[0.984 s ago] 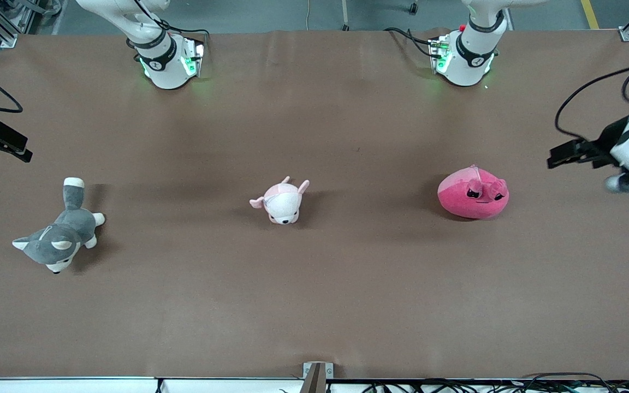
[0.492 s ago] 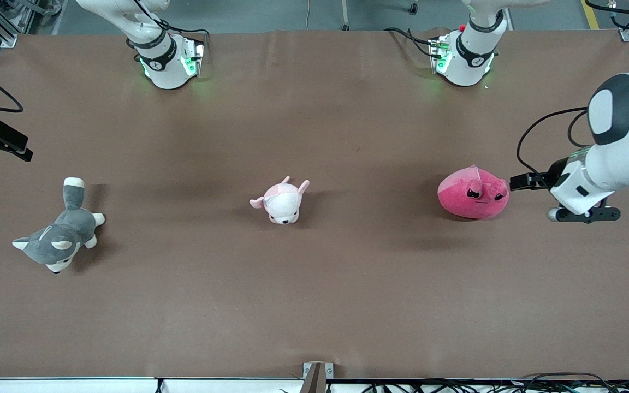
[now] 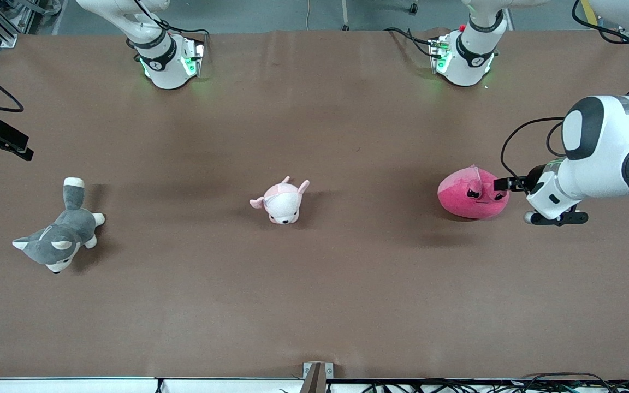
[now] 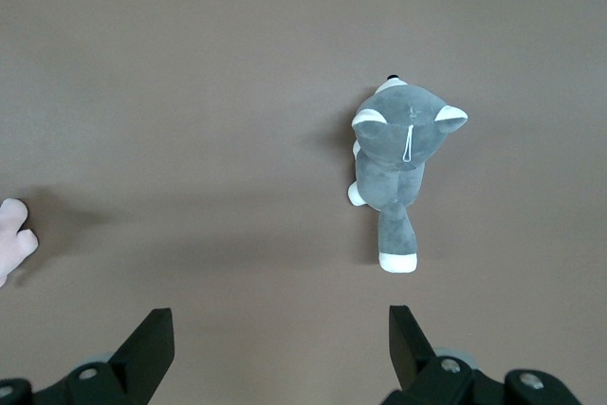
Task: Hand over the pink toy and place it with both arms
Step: 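Lower the left gripper onto the pink plush and close it, then lift the pink plush with the left gripper toward the white bunny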
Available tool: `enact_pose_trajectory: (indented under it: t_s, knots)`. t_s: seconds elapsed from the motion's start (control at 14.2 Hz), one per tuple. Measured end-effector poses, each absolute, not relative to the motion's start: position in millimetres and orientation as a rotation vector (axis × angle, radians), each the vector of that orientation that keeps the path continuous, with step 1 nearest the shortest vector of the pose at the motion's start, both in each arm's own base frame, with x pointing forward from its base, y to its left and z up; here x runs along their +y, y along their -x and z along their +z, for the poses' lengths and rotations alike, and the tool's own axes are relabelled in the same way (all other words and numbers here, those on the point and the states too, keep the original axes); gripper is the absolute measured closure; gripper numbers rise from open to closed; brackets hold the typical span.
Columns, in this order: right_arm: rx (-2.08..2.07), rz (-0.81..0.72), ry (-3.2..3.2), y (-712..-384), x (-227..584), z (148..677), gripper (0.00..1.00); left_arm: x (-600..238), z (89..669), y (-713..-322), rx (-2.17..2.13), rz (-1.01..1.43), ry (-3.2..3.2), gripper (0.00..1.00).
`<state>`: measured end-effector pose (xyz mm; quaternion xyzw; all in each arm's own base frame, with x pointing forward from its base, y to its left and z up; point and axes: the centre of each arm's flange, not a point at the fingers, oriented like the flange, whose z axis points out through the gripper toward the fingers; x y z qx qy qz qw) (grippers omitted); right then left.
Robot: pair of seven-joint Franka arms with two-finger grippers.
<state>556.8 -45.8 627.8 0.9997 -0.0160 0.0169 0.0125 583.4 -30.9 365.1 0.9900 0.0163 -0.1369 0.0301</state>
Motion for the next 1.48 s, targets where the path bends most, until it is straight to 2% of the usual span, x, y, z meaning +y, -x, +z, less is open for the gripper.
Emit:
enact_pose_trajectory:
  t_s: [0.14, 0.21, 0.35, 0.42, 0.56, 0.63, 0.84, 0.91, 1.2, 1.48]
  knots:
    - [-0.05, 0.053, -3.116, -556.8, -45.8, 627.8, 0.0, -32.4, 360.6, -585.4, 0.08, -0.413, -3.039, 0.3]
    - [-0.05, 0.052, -3.116, -556.8, -45.8, 627.8, 0.0, -32.5, 357.9, -585.5, 0.088, -0.418, -3.038, 0.31]
    - [-0.05, 0.051, -3.116, -556.7, -45.8, 627.7, 0.0, -32.8, 350.5, -584.5, 0.095, -0.439, -3.036, 0.46]
    - [-0.05, 0.051, -3.116, -556.7, -45.8, 627.7, 0.0, -32.8, 346.3, -583.6, 0.1, -0.45, -3.035, 0.47]
    - [-0.05, 0.051, -3.116, -556.7, -45.8, 627.7, 0.0, -33.1, 338.7, -581.8, 0.113, -0.471, -3.034, 0.58]
    - [-0.05, 0.051, -3.116, -556.7, -45.8, 627.7, 0.0, -33.2, 335.5, -581.1, 0.135, -0.482, -3.034, 0.58]
    - [-0.04, 0.05, -3.116, -556.7, -45.7, 627.7, 0.0, -37.0, 332.3, -580.7, 0.288, -0.497, -3.039, 0.85]
    - [-0.039, 0.05, -3.116, -556.6, -45.7, 627.7, 0.0, -40.8, 333.9, -581.5, 0.316, -0.493, -3.041, 0.9]
    - [-0.037, 0.049, -3.116, -556.6, -45.7, 627.6, 0.0, -63.7, 370.8, -589.2, 0.346, -0.452, -3.046, 0.9]
    - [-0.037, 0.042, -3.116, -556.1, -45.7, 627.2, 0.0, -122.7, 469.0, -592.9, 0.408, -0.414, -3.002, 0.9]
